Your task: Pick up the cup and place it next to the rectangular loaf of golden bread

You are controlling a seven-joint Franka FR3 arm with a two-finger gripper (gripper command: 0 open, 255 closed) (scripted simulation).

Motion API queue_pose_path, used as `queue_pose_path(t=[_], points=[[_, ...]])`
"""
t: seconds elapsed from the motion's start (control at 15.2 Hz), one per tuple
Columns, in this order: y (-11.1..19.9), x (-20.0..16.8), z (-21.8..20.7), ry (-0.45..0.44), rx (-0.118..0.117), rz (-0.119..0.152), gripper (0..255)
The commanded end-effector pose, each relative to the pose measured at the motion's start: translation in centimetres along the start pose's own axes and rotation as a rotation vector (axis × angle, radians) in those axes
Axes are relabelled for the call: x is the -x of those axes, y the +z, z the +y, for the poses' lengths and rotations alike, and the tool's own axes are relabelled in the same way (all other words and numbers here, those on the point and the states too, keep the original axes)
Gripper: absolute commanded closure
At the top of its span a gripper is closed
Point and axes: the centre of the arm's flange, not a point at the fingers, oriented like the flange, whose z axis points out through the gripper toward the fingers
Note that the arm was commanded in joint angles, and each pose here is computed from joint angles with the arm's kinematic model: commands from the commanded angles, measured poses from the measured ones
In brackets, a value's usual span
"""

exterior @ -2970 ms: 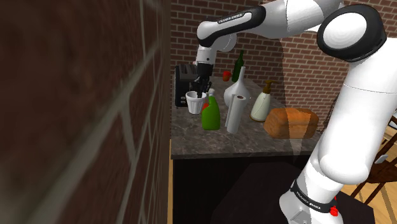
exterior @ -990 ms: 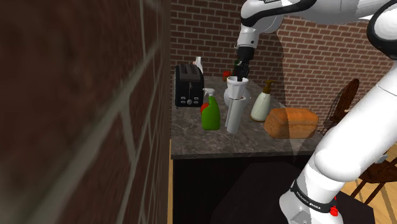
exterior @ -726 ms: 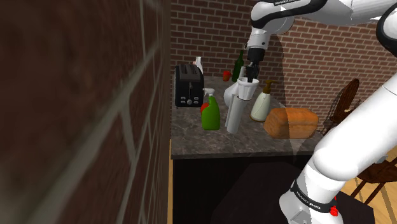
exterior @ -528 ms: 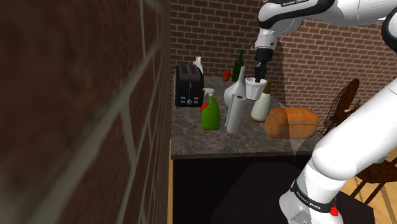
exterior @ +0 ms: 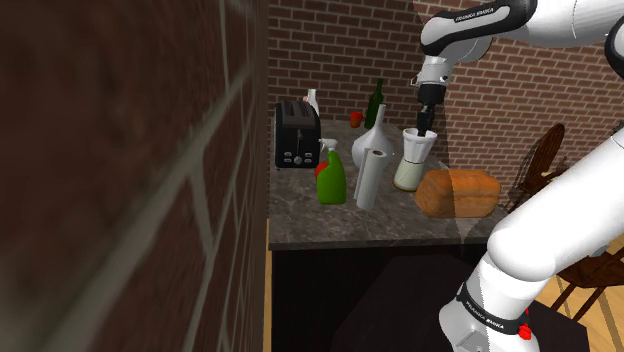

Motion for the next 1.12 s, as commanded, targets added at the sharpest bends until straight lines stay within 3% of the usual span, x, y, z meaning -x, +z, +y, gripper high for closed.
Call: queue_pose_path(t=[0.0,1.06], points=[[0.9,0.0,0.3,0.0,0.0,0.0,255],[9.0,-1.2,2.3,0.0,0.0,0.0,255]])
